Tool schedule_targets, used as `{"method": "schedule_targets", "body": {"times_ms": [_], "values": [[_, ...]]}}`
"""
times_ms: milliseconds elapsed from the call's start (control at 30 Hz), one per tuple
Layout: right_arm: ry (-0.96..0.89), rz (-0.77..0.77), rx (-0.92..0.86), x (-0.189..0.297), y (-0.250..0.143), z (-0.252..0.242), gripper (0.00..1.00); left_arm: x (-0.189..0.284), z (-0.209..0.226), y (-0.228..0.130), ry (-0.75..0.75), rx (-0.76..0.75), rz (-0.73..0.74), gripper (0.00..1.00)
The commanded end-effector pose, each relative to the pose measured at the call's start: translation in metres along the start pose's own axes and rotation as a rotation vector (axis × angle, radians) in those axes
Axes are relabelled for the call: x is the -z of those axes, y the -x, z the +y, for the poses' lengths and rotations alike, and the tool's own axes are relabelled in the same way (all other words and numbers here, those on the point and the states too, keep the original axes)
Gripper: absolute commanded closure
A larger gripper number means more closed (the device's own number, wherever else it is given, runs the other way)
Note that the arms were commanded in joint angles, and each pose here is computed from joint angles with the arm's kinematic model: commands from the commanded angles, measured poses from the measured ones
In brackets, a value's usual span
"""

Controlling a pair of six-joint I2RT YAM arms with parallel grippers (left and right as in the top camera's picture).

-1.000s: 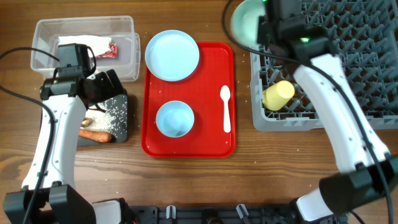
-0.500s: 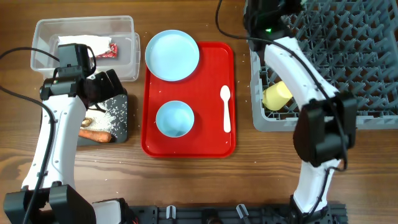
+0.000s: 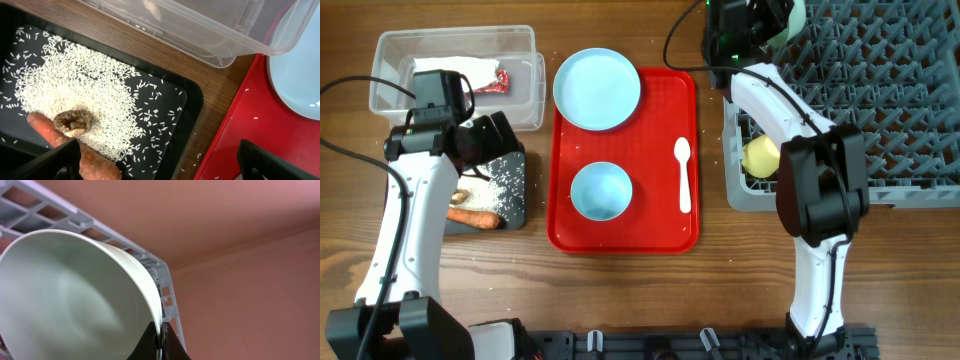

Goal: Sort waste into correct bins and load items into the dishwasher rack
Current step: 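Carry the green bowl with the right gripper into the rack and release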

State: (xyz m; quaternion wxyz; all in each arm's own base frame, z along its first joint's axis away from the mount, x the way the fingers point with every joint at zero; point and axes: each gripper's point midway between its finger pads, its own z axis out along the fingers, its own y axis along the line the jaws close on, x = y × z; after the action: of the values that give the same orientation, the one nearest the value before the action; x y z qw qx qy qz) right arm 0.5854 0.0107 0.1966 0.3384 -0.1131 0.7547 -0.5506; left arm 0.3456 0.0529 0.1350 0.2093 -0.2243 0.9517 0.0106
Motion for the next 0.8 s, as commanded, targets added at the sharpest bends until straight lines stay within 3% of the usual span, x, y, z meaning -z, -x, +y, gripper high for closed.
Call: {"method": "schedule_targets", "body": {"times_ms": [0,367,433,467,567,667,767], "values": [[-0.023,0.055,0.028,-0.014,-0.016,0.012,0.96,0.003,0.002,0.005,0.009,0.017,-0.02,0.0],[-0.015,0.024,0.059,0.013,-0.003,0.028,0.9,0.003,0.002,0.005,0.009,0.016,-0.02,0.0],[-0.022,0.017,0.064,0.024,0.002,0.031,0.7,0.003,0.002,0.005,0.009,0.017,-0.02,0.0],[-0.025,0.012,0.065,0.031,0.004,0.032,0.5,0.003,0.002,0.005,0.009,0.017,-0.02,0.0],[-0.032,0.005,0.069,0.042,0.008,0.034,0.31,0.003,0.002,0.005,0.009,0.017,-0.02,0.0],[-0.044,0.009,0.069,0.049,0.009,0.034,0.02,0.003,0.002,0.005,0.009,0.017,-0.02,0.0],[-0.055,0.016,0.062,0.05,0.009,0.031,0.0,0.003,0.002,0.005,0.009,0.017,-0.02,0.0]]}}
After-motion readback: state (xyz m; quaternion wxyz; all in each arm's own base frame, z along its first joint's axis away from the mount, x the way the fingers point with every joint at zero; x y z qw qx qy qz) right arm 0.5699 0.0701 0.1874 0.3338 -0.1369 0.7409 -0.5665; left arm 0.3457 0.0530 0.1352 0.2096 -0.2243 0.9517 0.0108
